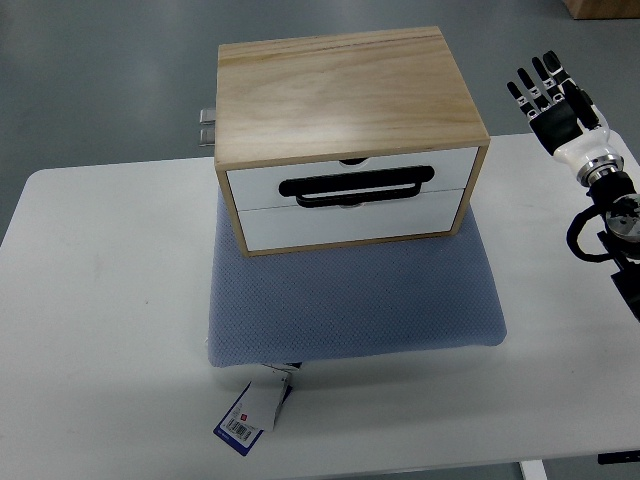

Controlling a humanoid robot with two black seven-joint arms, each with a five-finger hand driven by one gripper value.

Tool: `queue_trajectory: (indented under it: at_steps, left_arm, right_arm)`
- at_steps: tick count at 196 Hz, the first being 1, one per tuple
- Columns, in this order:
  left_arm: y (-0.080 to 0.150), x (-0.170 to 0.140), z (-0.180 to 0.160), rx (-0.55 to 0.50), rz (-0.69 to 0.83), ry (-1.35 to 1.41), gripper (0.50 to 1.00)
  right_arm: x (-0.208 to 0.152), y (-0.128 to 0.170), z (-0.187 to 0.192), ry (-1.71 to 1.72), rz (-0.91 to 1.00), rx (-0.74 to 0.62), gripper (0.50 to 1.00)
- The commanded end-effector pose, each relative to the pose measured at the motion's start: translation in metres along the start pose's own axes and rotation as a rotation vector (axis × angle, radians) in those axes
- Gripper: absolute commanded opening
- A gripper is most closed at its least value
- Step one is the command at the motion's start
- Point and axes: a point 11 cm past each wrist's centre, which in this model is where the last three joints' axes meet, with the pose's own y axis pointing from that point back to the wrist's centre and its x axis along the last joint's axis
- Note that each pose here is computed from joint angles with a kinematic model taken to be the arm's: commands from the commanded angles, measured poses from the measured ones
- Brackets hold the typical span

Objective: Open wood drawer with right hand
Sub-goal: 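Raise the right hand and swing it toward the wooden drawer box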

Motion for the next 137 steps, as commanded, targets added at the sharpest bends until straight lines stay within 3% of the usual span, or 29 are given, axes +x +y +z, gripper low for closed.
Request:
queue_trajectory:
  at_steps: [1,57,73,125,135,136,137]
  left_arm:
    - [0.000,0.000,0.000,0.000,0.000,0.000,1.000]
    - [0.000,0.000,0.000,-0.002,0.002,-0.001,1.000]
    - [0.000,0.000,0.000,0.000,0.000,-0.003,1.000]
    - [0.000,-0.003,0.005,-0.009,-0.013,-0.011,1.000]
    - [0.000,-0.003,0.005,-0.009,-0.013,-0.011,1.000]
    - [0.000,-0.003,0.007,-0.012,-0.014,-0.012,1.000]
    - [0.001,-0.003,0.007,-0.012,-0.014,-0.012,1.000]
  right_arm:
    - [0.000,0.000,-0.001,0.004,0.001,0.000,0.944]
    - [-0.008,-0.005,-0.012,0.075,-0.018,-0.008,0.944]
    - [-0.023,-0.014,-0.043,0.198,-0.047,-0.001,0.944]
    - [-0.144,-0.044,-0.099,0.993,-0.267,-0.159,0.944]
    - [-0.144,-0.044,-0.099,0.993,-0.267,-0.160,0.944]
    - [-0.169,-0.040,-0.097,1.155,-0.329,-0.217,0.944]
    - [-0.169,-0.040,-0.097,1.157,-0.329,-0.218,0.944]
